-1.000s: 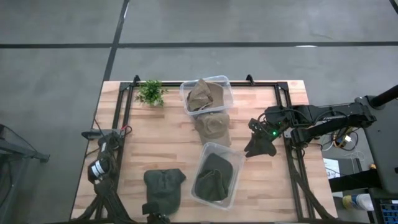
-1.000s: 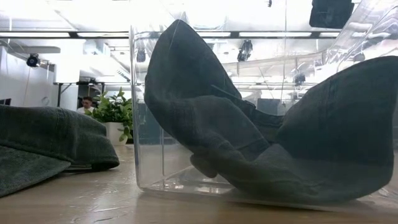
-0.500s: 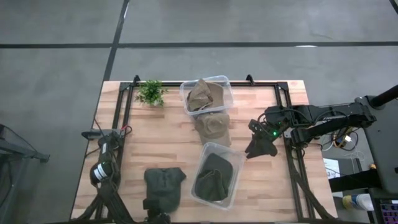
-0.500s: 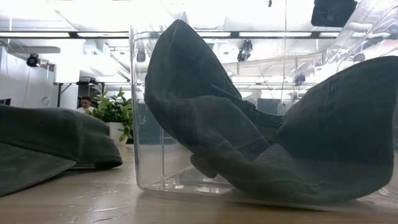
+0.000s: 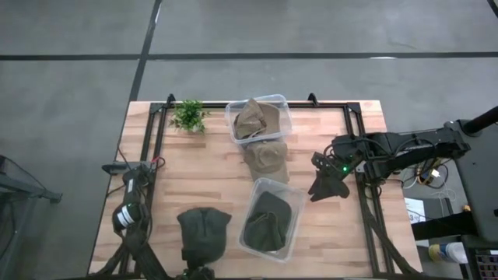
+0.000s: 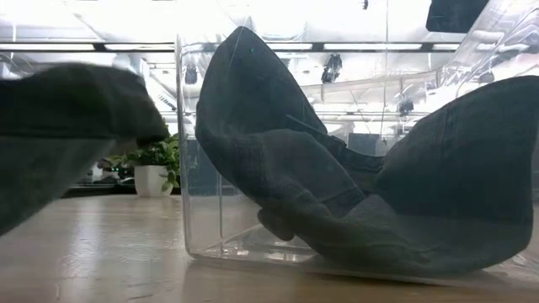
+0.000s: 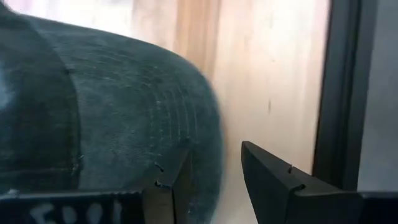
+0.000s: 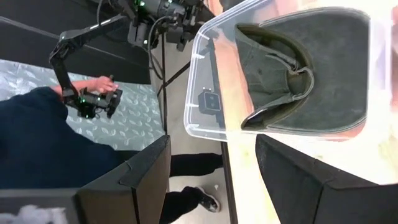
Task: Pick & Place hat
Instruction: Put the gray cap into the bottom transparent container
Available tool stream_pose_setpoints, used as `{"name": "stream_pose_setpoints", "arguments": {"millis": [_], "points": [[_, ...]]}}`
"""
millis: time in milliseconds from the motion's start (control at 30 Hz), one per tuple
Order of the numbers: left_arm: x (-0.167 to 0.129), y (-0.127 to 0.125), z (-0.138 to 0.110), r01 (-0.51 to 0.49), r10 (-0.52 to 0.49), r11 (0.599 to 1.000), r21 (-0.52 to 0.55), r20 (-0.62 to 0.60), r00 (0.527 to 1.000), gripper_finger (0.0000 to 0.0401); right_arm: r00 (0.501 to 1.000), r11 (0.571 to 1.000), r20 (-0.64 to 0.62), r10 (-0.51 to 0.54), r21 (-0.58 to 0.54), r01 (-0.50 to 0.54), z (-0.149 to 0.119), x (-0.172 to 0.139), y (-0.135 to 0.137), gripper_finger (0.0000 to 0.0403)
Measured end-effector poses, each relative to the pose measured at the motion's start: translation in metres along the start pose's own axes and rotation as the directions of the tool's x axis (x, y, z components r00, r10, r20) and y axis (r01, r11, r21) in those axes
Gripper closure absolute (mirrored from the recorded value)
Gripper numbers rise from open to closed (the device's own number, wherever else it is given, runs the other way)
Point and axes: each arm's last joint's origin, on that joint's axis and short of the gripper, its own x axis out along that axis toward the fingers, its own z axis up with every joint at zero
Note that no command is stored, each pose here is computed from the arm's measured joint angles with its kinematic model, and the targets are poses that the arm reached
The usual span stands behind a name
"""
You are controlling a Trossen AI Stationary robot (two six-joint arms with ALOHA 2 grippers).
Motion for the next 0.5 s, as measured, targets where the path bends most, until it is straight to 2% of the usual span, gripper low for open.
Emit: {"name": "stream_pose_setpoints", "arguments": {"millis": [67,400,433,500], "points": [[-0.003,-0.001,-0.003,0.000,0.000,1.000,0.031,-0.002,1.000,0.0270,1.000,1.000,-0.005,0.003,-0.003,-0.003,-0.001,0.001,0.001,0.0175],[-0.019,0.004,-0.001,-0.018,0.020,0.999,0.050,-0.048,0.999,0.0270,1.000,1.000,-0.005,0.002,0.030,-0.002,-0.001,0.001,0.001,0.0175],[-0.023,0.006,0.002,-0.026,0.026,1.000,0.018,-0.051,0.998,0.0270,1.000,1.000,-0.004,0.002,0.029,-0.002,-0.001,0.001,0.001,0.0175],[-0.034,0.013,0.011,-0.037,0.030,0.992,-0.122,-0.055,0.998,0.0270,1.000,1.000,-0.004,0.002,0.030,-0.002,-0.001,0.001,0.001,0.0175]]}}
